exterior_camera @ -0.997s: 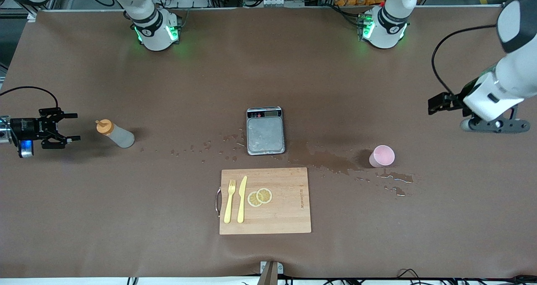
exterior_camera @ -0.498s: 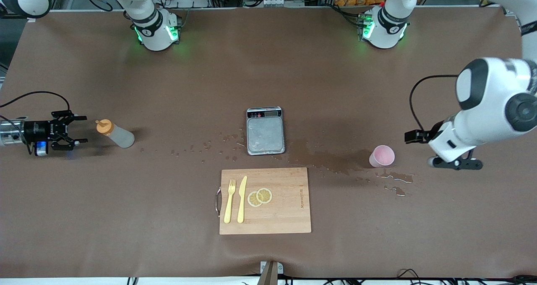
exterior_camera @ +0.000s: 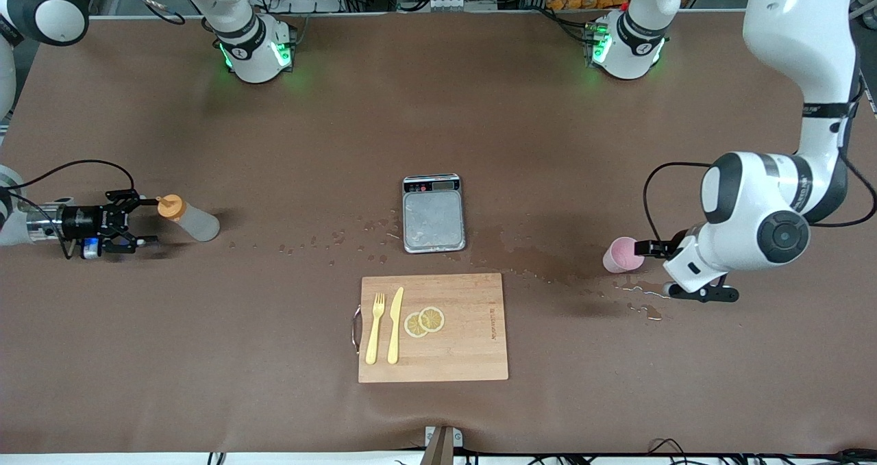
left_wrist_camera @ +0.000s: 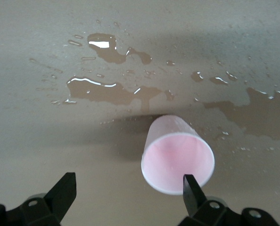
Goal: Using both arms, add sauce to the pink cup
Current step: 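Grasp the bottle with the right gripper while the left gripper grasps the cup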
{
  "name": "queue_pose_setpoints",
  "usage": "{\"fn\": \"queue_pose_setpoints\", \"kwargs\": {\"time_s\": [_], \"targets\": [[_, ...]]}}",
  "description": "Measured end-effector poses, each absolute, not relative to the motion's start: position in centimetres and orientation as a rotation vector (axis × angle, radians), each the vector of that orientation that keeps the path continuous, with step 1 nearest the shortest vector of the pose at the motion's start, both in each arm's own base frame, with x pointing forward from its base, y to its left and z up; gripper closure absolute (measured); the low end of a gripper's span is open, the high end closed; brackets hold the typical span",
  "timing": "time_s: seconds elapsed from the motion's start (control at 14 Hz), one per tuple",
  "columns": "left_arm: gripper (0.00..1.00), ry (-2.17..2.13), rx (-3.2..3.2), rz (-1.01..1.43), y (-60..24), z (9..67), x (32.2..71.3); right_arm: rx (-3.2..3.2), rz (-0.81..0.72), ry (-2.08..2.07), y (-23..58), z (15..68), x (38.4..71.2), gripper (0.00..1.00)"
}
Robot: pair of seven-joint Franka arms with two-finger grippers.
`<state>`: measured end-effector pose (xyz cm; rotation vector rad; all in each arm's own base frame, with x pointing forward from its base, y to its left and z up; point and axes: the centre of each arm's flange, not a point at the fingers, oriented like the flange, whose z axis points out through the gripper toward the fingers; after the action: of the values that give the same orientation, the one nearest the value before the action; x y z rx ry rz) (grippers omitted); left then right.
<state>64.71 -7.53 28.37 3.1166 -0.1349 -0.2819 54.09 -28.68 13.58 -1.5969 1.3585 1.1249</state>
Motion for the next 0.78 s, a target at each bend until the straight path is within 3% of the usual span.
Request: {"fn": "queue_pose_setpoints", "kwargs": {"time_s": [0.5, 0.64, 0.78], "targets": [[0.00, -0.153, 3.108, -0.381, -8.2, 21.4, 63.4, -1.544, 1.143, 1.328, -27.4, 11.5, 54.3, 0.00], [0.15, -0.162, 3.107, -0.395, -8.6, 20.7, 63.2, -1.549, 1.141, 1.308, -27.1, 11.3, 54.2, 0.00], [0.37, -0.174, 3.107, -0.392, -9.1, 20.8, 63.2, -1.551, 1.144, 1.292, -26.9, 11.0, 54.1, 0.00]]}}
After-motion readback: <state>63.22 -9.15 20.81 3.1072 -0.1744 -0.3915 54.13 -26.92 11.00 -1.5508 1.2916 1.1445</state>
